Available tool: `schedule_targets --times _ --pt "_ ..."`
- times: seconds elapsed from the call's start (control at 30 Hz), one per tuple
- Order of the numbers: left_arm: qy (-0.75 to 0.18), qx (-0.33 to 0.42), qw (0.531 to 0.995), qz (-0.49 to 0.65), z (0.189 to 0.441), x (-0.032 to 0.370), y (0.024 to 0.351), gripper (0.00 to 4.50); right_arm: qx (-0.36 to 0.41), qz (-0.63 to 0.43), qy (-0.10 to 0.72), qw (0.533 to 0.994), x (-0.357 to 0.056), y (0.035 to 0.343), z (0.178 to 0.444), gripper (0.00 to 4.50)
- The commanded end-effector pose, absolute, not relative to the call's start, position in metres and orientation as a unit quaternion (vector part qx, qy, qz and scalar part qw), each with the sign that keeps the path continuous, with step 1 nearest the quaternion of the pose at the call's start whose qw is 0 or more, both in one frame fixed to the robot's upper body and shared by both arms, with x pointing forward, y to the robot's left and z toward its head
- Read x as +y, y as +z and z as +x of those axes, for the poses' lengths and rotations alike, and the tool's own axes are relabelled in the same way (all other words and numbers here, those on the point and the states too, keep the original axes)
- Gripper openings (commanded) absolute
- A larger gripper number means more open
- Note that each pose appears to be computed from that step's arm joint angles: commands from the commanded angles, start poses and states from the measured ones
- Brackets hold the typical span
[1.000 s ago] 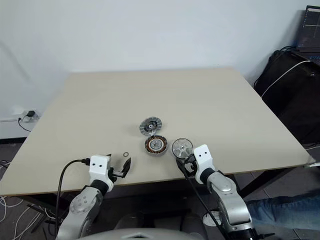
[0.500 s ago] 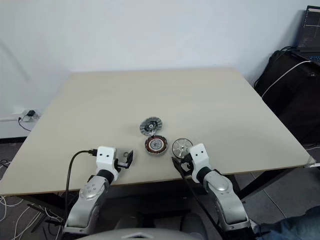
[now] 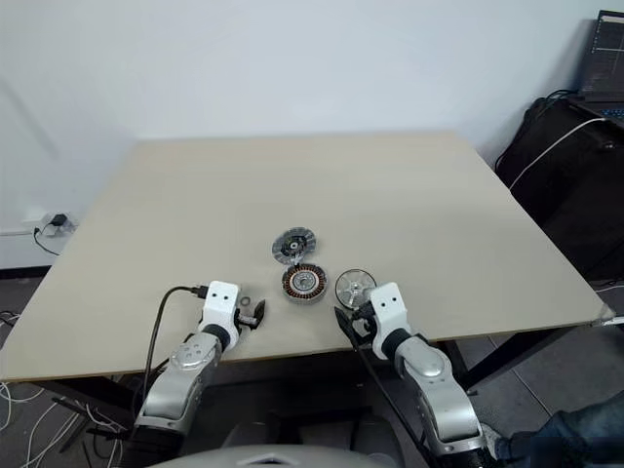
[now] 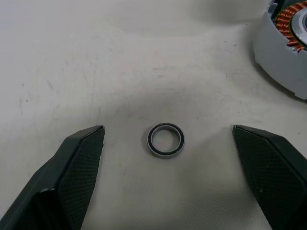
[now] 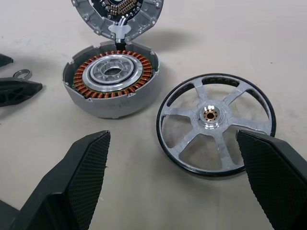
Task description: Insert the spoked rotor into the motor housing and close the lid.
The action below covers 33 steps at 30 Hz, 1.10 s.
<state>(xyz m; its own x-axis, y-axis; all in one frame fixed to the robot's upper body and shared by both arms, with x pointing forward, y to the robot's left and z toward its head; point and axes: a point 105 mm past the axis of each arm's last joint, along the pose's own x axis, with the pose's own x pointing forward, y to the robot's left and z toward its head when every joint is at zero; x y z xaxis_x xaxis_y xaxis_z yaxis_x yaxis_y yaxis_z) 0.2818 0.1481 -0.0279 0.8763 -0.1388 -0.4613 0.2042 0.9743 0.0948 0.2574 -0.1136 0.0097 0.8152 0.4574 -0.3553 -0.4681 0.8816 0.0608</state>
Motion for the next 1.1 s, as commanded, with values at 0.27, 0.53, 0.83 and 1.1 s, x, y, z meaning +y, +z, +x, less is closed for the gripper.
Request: schedule_targets --times 0.27,0.53,0.83,1.1 --pt "-0.091 0.252 0.961 0.067 0.279 0.149 -0.032 2.59 0.142 -0.013 0.243 0.960 -0.110 0.030 0.265 4.50" --pt "-0.090 0.253 0.961 0.067 0.278 0.150 -0.033 0.76 0.142 -0.011 0.241 0.960 -0.110 0.030 0.265 4.50" --pt "-0.162 0.163 0.973 0.006 0.281 0.123 0.013 0.76 0.142 -0.011 0.238 0.961 -0.112 0.029 0.264 4.50" --pt "-0.231 0.124 0.964 0.030 0.298 0.095 0.035 0.76 0.141 -0.012 0.242 0.960 -0.111 0.030 0.266 4.50"
